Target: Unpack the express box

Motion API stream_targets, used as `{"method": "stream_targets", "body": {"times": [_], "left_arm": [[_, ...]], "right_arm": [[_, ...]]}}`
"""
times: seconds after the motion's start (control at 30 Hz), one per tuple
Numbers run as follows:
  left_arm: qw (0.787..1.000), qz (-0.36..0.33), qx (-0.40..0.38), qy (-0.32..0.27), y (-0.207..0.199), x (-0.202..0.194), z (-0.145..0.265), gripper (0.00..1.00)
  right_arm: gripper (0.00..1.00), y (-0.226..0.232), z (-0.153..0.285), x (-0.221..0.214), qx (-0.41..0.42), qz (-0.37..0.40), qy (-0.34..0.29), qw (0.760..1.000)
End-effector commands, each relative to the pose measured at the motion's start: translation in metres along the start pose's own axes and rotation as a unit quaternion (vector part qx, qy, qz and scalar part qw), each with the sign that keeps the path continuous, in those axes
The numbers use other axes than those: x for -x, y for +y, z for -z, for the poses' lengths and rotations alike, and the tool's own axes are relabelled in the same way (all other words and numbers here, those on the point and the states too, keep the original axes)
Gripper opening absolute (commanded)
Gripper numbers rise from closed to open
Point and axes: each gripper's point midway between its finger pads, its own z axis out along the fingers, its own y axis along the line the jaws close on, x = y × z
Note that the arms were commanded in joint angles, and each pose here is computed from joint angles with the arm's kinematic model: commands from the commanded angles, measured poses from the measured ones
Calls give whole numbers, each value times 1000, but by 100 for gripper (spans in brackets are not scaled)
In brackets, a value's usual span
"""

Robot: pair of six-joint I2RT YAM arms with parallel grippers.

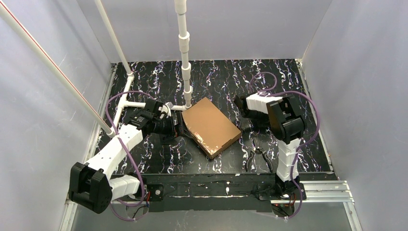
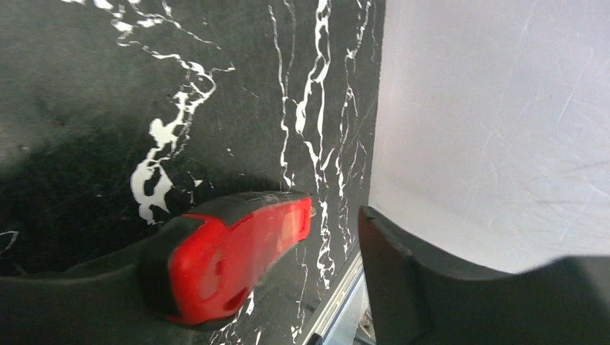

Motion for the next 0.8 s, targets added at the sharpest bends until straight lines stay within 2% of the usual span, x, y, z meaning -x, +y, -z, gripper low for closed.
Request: {"method": "stream_targets", "body": {"times": [0.0,0.07,0.2,0.37,0.57,0.6,0.63,0.67,0.73,0.77], "left_arm": [[1000,19,9,10,6,-5,-4,89],[999,28,13,12,8,-4,-7,89],[998,59,3,23,8,-5,-19,88],[994,103,2,27,12,-2,-35,82],[992,125,1,10,11,8,-41,77],[992,126,3,6,12,9,-41,77],[992,126,5,4,12,10,-42,77],[992,127,6,4,13,10,-42,76],[991,131,12,7,16,11,-46,75],[991,132,13,9,17,11,-49,74]], "right_arm": [[83,-11,15,24,33,-55,-34,997],[90,-18,25,31,53,-69,-41,995],[96,-37,56,47,91,-93,-72,989],[98,-40,107,64,178,-101,-132,970],[98,-30,129,81,274,-116,-172,939],[95,-24,134,82,297,-110,-171,933],[92,-14,145,83,337,-100,-172,920],[87,0,162,85,395,-85,-181,897],[79,25,206,86,513,-66,-207,830],[78,30,225,87,551,-66,-224,801]]}}
